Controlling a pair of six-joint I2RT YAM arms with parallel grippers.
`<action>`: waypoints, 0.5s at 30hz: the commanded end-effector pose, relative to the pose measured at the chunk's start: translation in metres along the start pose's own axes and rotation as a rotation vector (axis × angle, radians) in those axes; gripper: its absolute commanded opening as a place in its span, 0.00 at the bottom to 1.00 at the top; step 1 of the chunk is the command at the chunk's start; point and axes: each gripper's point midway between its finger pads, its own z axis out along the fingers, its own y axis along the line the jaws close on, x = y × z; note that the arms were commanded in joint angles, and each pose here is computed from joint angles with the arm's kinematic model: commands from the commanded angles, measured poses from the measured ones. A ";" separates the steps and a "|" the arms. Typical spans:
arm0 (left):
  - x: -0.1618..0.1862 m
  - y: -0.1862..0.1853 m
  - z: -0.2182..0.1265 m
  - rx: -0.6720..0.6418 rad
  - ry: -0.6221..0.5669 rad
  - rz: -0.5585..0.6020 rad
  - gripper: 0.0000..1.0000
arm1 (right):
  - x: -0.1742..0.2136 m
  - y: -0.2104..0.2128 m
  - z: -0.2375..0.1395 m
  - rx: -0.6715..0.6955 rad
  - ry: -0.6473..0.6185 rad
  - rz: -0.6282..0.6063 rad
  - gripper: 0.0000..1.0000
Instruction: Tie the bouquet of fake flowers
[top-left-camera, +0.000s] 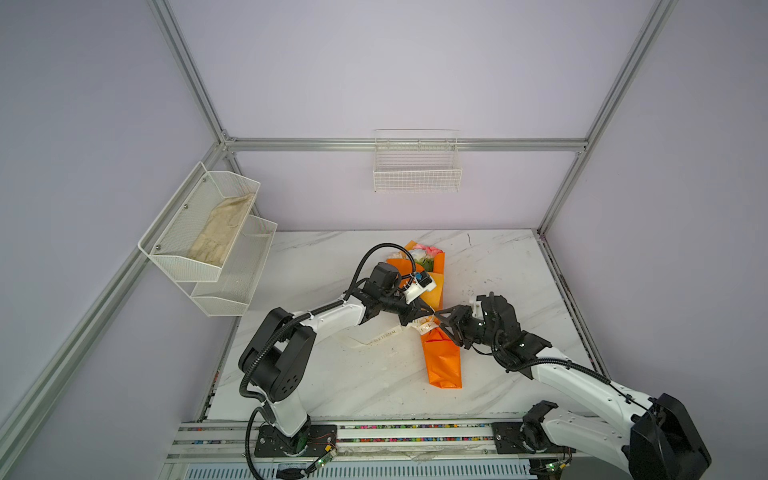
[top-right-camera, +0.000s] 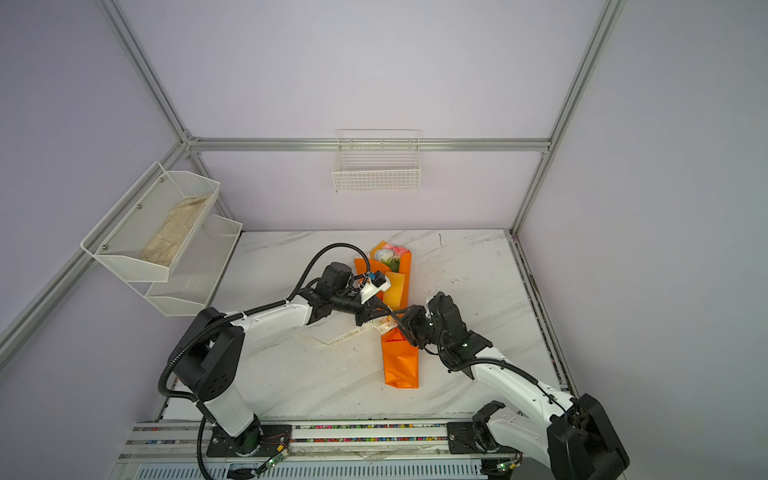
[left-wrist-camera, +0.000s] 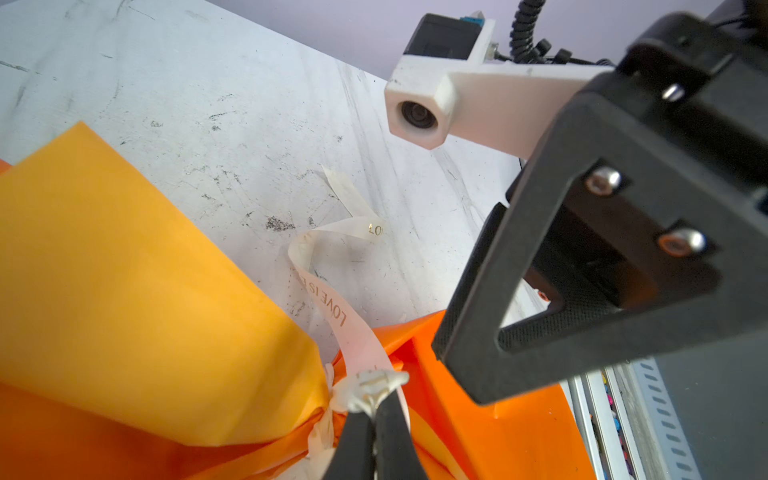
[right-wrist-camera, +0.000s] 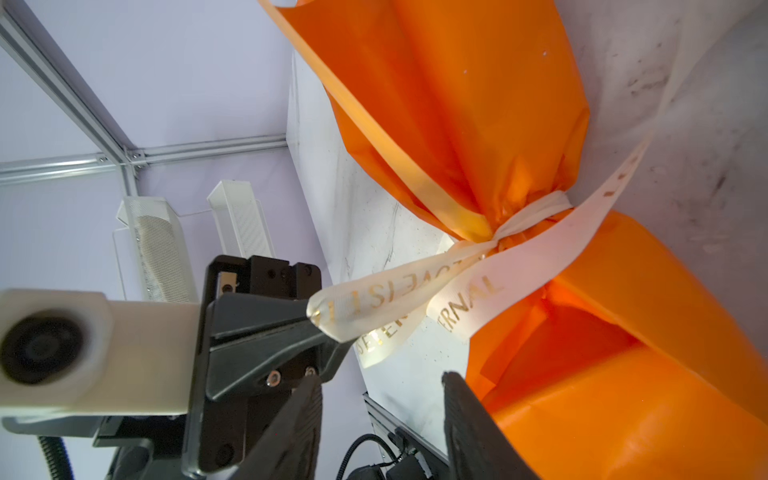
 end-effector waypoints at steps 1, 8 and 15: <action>-0.010 -0.015 -0.011 0.032 -0.039 -0.006 0.01 | -0.008 0.017 -0.003 -0.109 -0.033 0.166 0.51; -0.004 -0.016 -0.010 0.035 -0.026 -0.026 0.02 | -0.013 0.012 0.002 -0.159 -0.041 0.258 0.52; 0.004 -0.015 -0.008 0.031 -0.008 -0.043 0.03 | -0.022 0.013 0.011 -0.160 -0.055 0.267 0.55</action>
